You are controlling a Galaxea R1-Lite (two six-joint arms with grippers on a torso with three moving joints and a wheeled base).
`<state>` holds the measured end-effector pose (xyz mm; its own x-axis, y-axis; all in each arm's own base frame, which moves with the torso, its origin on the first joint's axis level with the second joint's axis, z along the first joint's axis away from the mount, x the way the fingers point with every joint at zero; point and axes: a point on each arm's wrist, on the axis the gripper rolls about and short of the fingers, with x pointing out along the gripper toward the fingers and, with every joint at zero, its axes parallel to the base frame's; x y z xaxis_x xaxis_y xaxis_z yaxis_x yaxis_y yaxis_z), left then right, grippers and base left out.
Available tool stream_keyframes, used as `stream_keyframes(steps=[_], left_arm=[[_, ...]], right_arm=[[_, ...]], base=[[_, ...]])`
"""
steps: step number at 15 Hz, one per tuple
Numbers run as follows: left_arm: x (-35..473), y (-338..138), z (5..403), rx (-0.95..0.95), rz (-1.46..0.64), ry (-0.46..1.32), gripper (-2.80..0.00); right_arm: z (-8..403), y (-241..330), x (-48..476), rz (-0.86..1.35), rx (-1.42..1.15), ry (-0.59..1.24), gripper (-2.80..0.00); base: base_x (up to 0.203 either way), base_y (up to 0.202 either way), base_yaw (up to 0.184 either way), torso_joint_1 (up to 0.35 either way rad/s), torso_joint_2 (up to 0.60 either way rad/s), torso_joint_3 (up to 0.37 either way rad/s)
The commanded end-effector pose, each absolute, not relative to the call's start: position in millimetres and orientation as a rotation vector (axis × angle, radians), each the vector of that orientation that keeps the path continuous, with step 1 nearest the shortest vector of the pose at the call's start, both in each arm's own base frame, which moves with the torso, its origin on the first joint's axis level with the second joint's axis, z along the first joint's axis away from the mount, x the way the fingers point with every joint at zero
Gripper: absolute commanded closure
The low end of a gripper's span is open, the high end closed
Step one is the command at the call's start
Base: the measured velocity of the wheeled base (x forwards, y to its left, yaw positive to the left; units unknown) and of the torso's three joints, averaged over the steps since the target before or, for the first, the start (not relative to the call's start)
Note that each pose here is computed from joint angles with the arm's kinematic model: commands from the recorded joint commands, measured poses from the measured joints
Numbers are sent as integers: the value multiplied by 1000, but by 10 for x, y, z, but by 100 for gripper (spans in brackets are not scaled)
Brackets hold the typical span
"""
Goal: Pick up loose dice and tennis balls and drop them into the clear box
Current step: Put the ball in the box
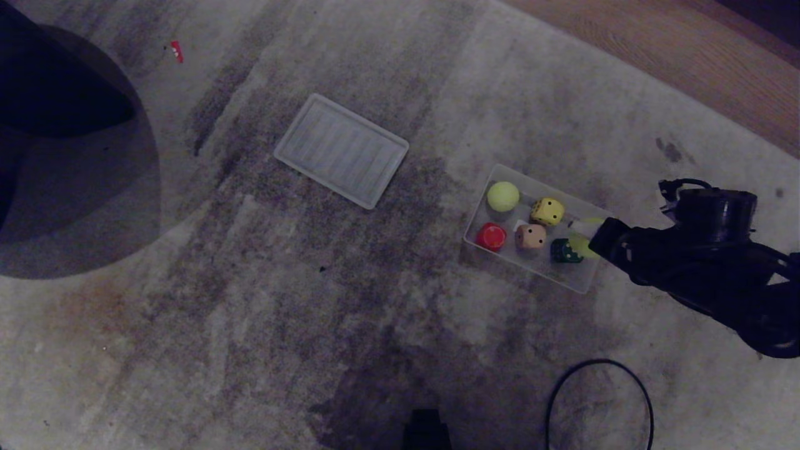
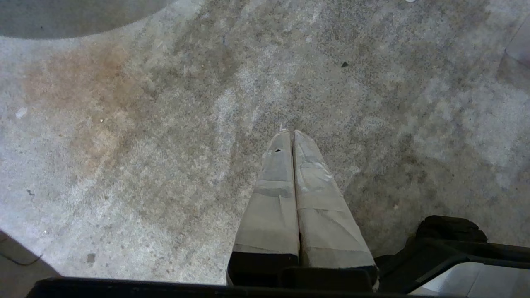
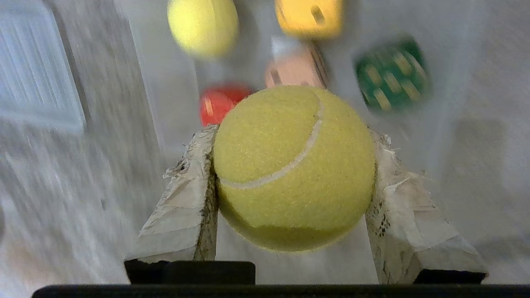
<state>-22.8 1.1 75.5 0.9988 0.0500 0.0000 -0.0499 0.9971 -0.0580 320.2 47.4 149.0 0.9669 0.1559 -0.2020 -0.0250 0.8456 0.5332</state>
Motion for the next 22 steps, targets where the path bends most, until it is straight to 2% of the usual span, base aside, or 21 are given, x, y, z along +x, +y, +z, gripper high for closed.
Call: stream_keyframes(steps=[1, 8, 9, 18, 22], left_arm=[[-226, 11, 751, -60, 51, 2, 0], [-226, 11, 751, -58, 51, 2, 0], [-226, 11, 751, -60, 51, 2, 0], [-226, 11, 751, -60, 50, 2, 0], [-226, 11, 751, -59, 51, 2, 0]], right_arm=[[1201, 520, 3544, 91, 567, 249, 0], [921, 517, 3717, 68, 567, 283, 0], [943, 518, 3717, 74, 569, 264, -280], [855, 511, 3755, 67, 569, 267, -280], [947, 488, 3814, 78, 613, 169, -280]], base=[[0, 0, 0, 0, 0, 0], [0, 0, 0, 0, 0, 0], [0, 0, 0, 0, 0, 0], [0, 0, 0, 0, 0, 0], [0, 0, 0, 0, 0, 0]])
